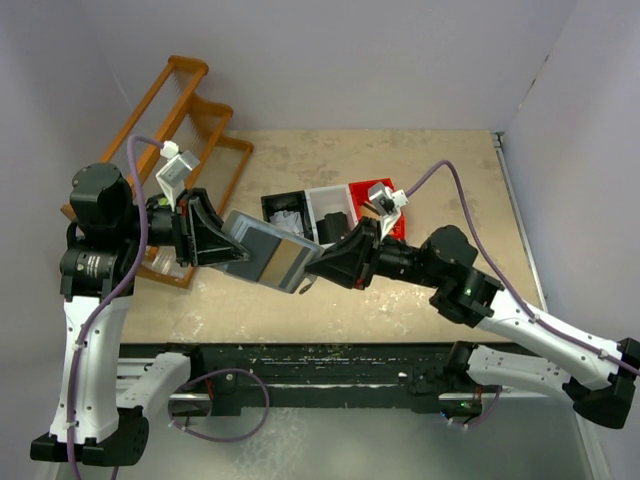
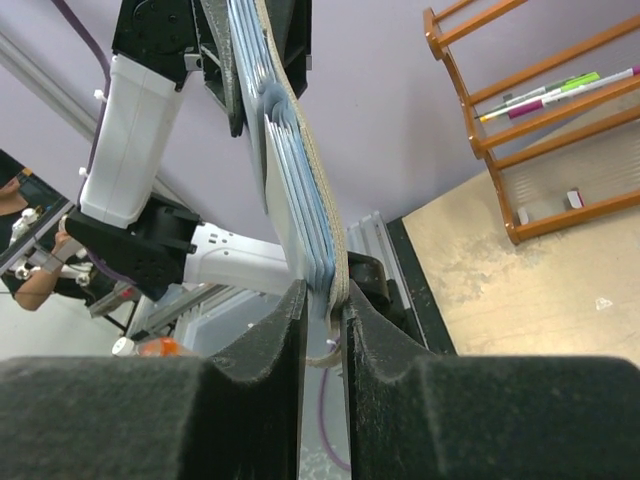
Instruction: Take the credit cards out of the card holder
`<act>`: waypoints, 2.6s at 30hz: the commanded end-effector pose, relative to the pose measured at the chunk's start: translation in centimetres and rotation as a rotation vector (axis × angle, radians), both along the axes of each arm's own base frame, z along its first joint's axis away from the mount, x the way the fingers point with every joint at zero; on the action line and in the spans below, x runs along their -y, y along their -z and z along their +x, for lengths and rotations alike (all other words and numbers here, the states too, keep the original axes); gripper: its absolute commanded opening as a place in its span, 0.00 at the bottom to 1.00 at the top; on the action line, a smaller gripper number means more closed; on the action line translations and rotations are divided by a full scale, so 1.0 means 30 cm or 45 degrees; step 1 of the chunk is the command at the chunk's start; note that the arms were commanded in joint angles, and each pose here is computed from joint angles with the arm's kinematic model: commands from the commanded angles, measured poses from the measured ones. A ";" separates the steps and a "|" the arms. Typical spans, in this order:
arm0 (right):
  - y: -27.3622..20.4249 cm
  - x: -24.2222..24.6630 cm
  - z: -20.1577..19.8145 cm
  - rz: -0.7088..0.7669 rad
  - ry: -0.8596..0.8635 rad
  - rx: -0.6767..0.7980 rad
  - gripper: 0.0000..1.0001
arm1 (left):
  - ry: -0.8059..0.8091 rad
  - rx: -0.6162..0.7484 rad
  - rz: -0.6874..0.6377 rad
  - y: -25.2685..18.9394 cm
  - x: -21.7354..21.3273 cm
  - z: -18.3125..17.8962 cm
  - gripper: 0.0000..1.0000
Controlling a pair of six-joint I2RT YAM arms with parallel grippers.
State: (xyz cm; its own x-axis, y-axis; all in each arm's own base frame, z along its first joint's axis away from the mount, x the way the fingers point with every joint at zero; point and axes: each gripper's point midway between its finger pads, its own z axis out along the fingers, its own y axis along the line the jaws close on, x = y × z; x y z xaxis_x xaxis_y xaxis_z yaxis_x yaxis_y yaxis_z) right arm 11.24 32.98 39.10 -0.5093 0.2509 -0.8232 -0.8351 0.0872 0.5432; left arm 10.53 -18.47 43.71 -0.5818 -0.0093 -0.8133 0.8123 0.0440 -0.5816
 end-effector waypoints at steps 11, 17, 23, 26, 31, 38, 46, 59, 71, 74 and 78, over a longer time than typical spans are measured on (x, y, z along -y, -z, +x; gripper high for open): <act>-0.097 0.054 -0.099 0.156 -0.122 0.175 0.20 | 0.000 0.089 -0.011 -0.043 -0.001 -0.007 0.02; -0.063 0.026 -0.051 0.091 -0.061 0.115 0.17 | -0.003 0.089 -0.012 -0.048 0.000 -0.008 0.02; -0.052 0.003 -0.015 0.069 -0.016 0.086 0.12 | -0.006 0.092 -0.014 -0.055 -0.001 -0.013 0.02; -0.084 0.005 -0.002 0.105 0.013 0.101 0.11 | -0.006 0.092 -0.013 -0.055 -0.001 -0.012 0.02; -0.108 -0.007 0.007 0.118 0.017 0.095 0.22 | -0.009 0.088 -0.012 -0.048 -0.001 -0.008 0.02; -0.100 -0.030 -0.008 0.119 -0.045 0.086 0.56 | -0.018 0.088 -0.007 -0.033 0.000 0.002 0.02; -0.105 -0.061 -0.022 0.155 -0.118 0.039 0.67 | -0.034 0.090 -0.001 -0.025 0.000 0.013 0.02; -0.112 -0.165 0.018 0.204 -0.110 -0.088 0.56 | -0.099 0.083 0.049 0.063 -0.003 0.057 0.04; 0.067 -0.204 0.203 -0.212 0.405 -0.352 0.00 | -0.252 0.308 0.194 0.166 -0.032 0.132 0.64; 0.072 -0.222 0.212 -0.264 0.486 -0.365 0.00 | -0.233 0.366 0.179 0.177 -0.030 0.113 0.74; 0.090 -0.248 0.244 -0.383 0.639 -0.396 0.00 | -0.248 0.419 0.202 0.197 -0.036 0.114 0.75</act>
State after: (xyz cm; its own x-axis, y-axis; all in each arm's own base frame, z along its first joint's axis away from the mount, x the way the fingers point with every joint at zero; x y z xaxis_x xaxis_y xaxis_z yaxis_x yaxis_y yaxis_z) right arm 16.53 40.98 34.19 -0.6737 0.2153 -0.7070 -0.5516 0.4901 0.6749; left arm 14.15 -17.50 37.55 -0.4063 0.0242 -0.9134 0.8769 0.2912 -0.3823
